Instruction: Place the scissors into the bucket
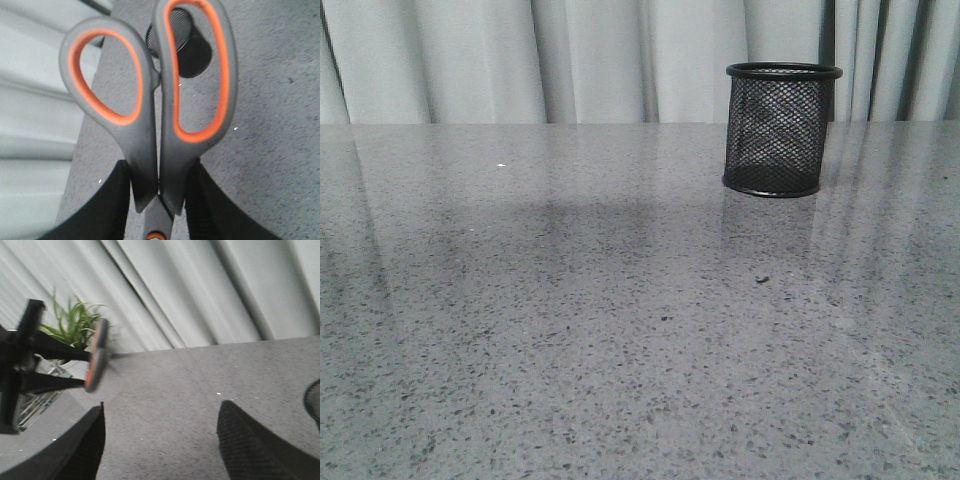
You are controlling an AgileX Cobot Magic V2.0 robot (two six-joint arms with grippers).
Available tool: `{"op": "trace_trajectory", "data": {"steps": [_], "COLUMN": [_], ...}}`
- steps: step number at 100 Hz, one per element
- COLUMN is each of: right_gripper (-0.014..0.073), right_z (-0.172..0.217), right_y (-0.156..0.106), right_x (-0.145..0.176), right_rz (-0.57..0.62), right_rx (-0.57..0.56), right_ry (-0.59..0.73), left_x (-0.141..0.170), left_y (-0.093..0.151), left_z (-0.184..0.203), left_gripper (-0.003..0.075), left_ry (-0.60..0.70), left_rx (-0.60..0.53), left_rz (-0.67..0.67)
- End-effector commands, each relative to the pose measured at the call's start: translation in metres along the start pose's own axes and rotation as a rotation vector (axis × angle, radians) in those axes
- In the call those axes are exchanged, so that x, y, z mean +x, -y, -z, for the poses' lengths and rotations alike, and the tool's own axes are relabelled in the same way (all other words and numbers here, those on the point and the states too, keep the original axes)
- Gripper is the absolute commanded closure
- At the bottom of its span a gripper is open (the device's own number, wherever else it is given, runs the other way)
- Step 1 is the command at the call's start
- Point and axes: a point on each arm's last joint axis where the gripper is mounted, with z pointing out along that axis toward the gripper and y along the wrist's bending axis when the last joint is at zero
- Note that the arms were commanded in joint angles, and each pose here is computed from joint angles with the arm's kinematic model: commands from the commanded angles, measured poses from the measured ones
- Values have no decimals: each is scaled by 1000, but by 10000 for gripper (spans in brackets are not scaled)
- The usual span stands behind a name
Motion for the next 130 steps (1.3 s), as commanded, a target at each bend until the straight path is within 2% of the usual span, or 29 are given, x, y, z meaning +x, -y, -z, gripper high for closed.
{"op": "trace_trajectory", "data": {"steps": [1, 20, 54, 83, 90, 102, 126, 130], "right_gripper": [163, 163, 163, 167, 210, 337, 669, 668], "right_z": [1, -1, -2, -2, -2, -5, -9, -10], "right_y": [-12, -17, -18, -17, -17, -13, -9, -8], "right_x": [-16, -22, -22, -21, -21, -21, -21, -21], "right_rz": [-5, -9, -23, -12, -10, -9, 0, 0], "right_rx": [-67, -108, -132, -121, -120, -109, -101, -99], "right_ry": [53, 44, 32, 22, 20, 9, -3, -5], "left_x": [-18, -47, -84, -97, -98, -99, -99, -99], "left_y": [3, 23, 54, 59, 59, 59, 59, 59], "left_z": [17, 15, -8, -16, -15, -15, -15, -15], "left_gripper": [730, 730, 730, 730, 730, 730, 728, 722], "left_ry": [98, 178, 224, 281, 291, 296, 295, 295], "left_rx": [-92, -122, -108, -126, -131, -132, -131, -131], "left_rz": [-3, -58, -122, -118, -118, -119, -119, -119]}}
